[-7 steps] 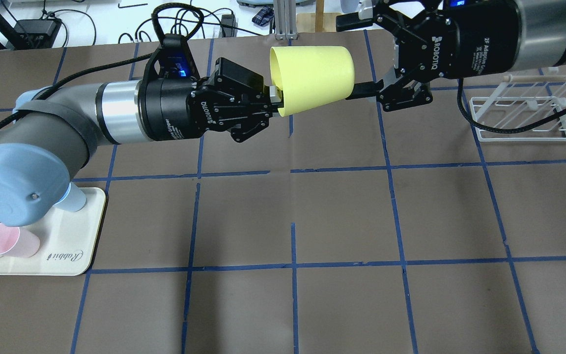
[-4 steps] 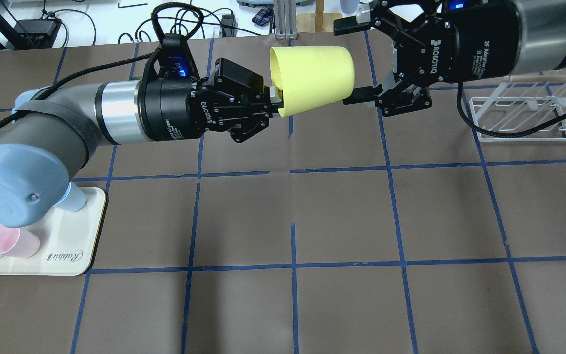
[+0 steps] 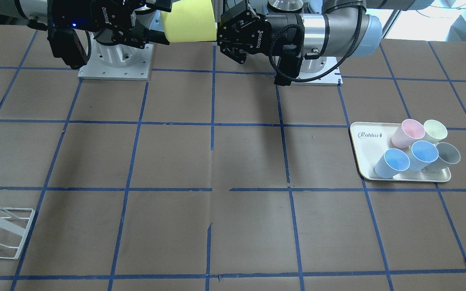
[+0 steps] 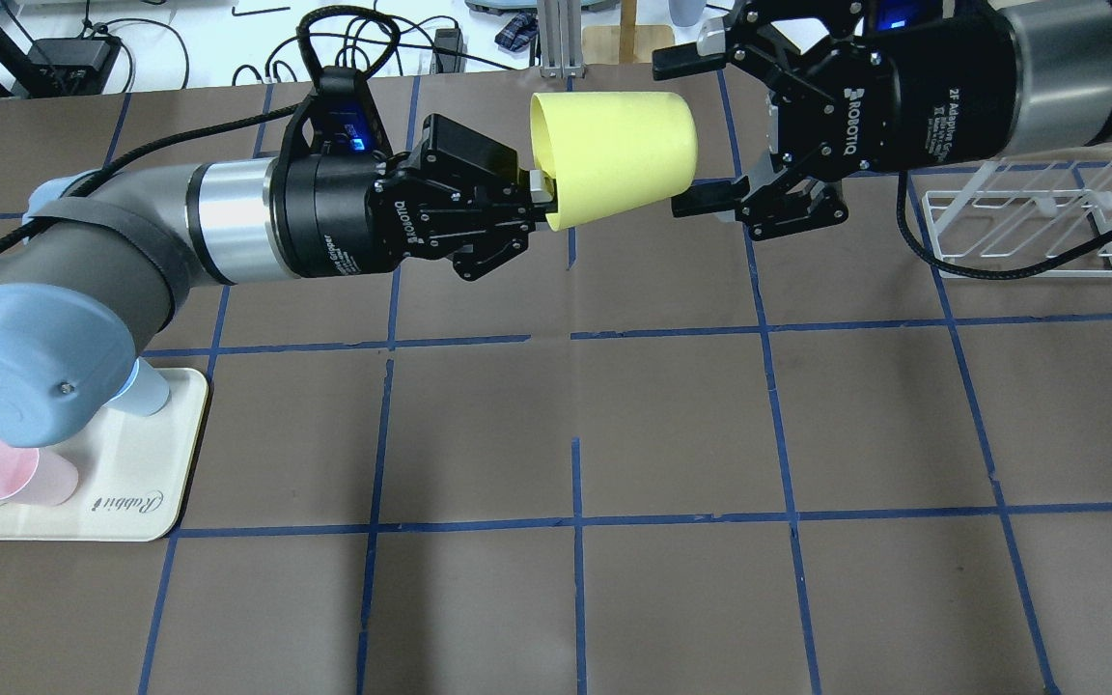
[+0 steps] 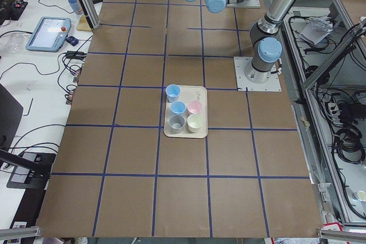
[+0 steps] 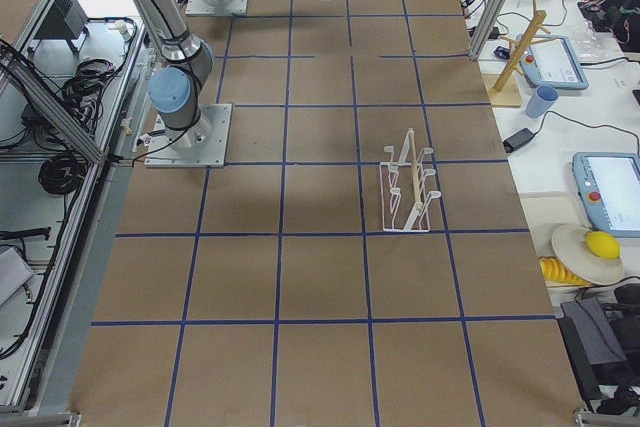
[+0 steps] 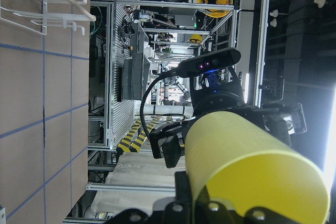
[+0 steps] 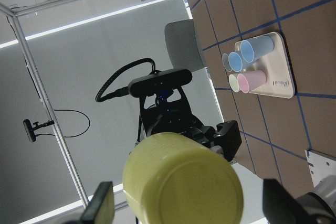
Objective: Transfer IKEA cup to right arm and place on rack
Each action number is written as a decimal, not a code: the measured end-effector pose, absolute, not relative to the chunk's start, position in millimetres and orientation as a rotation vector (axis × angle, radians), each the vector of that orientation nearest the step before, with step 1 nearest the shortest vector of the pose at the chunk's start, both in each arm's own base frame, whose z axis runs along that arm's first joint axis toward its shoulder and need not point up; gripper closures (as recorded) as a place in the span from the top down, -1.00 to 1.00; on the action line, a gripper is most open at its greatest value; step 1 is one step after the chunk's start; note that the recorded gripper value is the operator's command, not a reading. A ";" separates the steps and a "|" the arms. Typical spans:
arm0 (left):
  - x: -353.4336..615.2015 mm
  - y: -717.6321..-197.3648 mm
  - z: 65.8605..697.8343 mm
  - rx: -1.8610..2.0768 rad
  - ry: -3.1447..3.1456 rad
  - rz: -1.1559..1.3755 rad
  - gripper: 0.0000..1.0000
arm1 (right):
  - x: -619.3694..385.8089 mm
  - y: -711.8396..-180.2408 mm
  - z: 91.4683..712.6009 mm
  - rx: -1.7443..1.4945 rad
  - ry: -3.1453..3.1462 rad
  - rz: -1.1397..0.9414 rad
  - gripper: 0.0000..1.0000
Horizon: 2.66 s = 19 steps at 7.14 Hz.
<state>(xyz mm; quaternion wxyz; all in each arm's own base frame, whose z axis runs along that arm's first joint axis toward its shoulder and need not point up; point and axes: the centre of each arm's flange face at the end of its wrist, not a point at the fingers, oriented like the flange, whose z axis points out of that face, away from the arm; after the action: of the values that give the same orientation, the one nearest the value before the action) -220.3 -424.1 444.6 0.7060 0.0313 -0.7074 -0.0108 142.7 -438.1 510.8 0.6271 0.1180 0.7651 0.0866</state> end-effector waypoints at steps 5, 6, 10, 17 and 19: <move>-220.3 -422.9 443.5 0.057 -1.597 -0.029 -0.43 | 143.0 -437.1 512.3 0.263 1.763 0.200 0.02; -220.3 -422.8 443.6 0.057 -1.599 -0.030 0.95 | 142.7 -437.1 512.8 0.261 1.766 0.201 0.02; -219.3 -422.9 451.1 0.083 -1.602 -0.054 0.97 | 141.0 -439.3 514.7 0.259 1.770 0.197 0.02; -133.6 -422.4 454.9 0.189 -2.075 -0.071 0.98 | 89.0 -450.8 505.1 0.198 2.125 0.197 -0.04; -122.5 -430.0 453.2 0.118 -2.411 -0.057 0.98 | 60.6 -461.6 494.8 0.064 2.486 0.131 -0.05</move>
<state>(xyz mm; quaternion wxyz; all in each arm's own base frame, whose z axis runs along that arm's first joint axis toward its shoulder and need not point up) -122.5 -430.0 453.2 0.3558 0.0456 -0.9332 -0.0219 60.6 -461.6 494.8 0.3202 0.0244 0.9457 0.0497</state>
